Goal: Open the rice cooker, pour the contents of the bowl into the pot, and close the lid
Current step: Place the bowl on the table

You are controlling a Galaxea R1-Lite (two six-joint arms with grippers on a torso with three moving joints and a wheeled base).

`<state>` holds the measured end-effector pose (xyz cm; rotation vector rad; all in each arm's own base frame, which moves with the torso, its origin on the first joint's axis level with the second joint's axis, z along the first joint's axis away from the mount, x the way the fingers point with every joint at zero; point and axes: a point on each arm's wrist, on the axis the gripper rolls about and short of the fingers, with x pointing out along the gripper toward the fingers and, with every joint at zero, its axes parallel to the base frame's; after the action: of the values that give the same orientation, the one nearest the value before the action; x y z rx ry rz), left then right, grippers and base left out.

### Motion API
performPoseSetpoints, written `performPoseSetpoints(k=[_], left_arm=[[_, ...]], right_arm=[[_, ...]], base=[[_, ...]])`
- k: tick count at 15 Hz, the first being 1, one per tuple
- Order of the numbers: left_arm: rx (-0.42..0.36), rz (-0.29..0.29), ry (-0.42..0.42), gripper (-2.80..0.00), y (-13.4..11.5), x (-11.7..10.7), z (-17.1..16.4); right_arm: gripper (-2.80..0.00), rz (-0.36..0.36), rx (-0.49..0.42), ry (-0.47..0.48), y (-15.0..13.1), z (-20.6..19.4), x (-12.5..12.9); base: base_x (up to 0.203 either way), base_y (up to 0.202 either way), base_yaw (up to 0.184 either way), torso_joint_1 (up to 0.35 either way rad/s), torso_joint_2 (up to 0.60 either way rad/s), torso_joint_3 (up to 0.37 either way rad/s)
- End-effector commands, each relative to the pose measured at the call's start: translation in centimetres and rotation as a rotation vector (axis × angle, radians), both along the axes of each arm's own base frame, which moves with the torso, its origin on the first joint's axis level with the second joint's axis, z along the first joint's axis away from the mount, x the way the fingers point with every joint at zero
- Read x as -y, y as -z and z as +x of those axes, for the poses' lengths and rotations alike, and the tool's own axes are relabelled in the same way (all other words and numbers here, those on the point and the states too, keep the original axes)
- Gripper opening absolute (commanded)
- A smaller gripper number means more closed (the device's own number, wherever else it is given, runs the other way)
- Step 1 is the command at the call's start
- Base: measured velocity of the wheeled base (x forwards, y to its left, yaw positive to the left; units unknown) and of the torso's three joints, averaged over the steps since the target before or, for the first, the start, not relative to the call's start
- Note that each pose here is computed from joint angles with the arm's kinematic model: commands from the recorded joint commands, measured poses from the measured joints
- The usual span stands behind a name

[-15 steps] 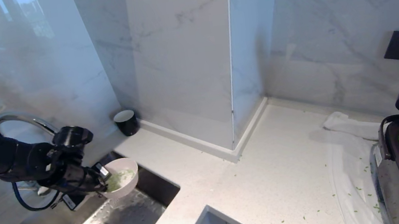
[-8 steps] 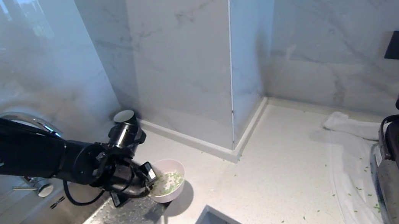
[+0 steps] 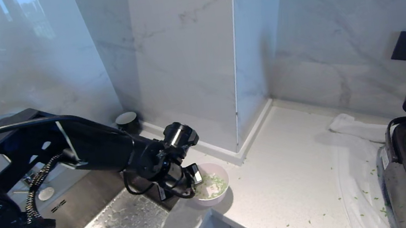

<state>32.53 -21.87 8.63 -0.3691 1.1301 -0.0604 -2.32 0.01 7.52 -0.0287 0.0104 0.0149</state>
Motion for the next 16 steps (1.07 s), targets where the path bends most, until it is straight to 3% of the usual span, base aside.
performPoseSetpoints(k=[1, 4, 10, 13, 14, 16], left_arm=[[-0.020, 0.013, 0.024, -2.80, 2.0, 2.0, 0.8], [-0.014, 0.042, 0.070, -2.80, 3.3, 4.6, 0.3], [0.043, 0.144, 0.083, -2.80, 4.6, 7.9, -0.1], [0.049, 0.151, 0.081, -2.80, 4.6, 9.0, 0.7], [0.050, 0.151, 0.080, 0.00, 4.5, 9.1, 0.8], [0.055, 0.146, 0.076, 0.00, 4.3, 9.2, 1.0]], right_arm=[[-2.80, 0.000, 0.000, -0.001, 0.0, 0.0, 0.0], [-2.80, 0.000, 0.000, -0.001, 0.0, 0.0, 0.0], [-2.80, 0.000, 0.000, -0.002, 0.0, 0.0, 0.0], [-2.80, 0.000, 0.000, -0.002, 0.0, 0.0, 0.0], [-2.80, 0.000, 0.000, 0.000, 0.0, 0.0, 0.0], [-2.80, 0.000, 0.000, -0.002, 0.0, 0.0, 0.0]], base=[[0.000, 0.000, 0.000, 0.000, 0.00, 0.000], [0.000, 0.000, 0.000, 0.000, 0.00, 0.000], [0.000, 0.000, 0.000, 0.000, 0.00, 0.000], [0.000, 0.000, 0.000, 0.000, 0.00, 0.000], [0.000, 0.000, 0.000, 0.000, 0.00, 0.000], [0.000, 0.000, 0.000, 0.000, 0.00, 0.000]])
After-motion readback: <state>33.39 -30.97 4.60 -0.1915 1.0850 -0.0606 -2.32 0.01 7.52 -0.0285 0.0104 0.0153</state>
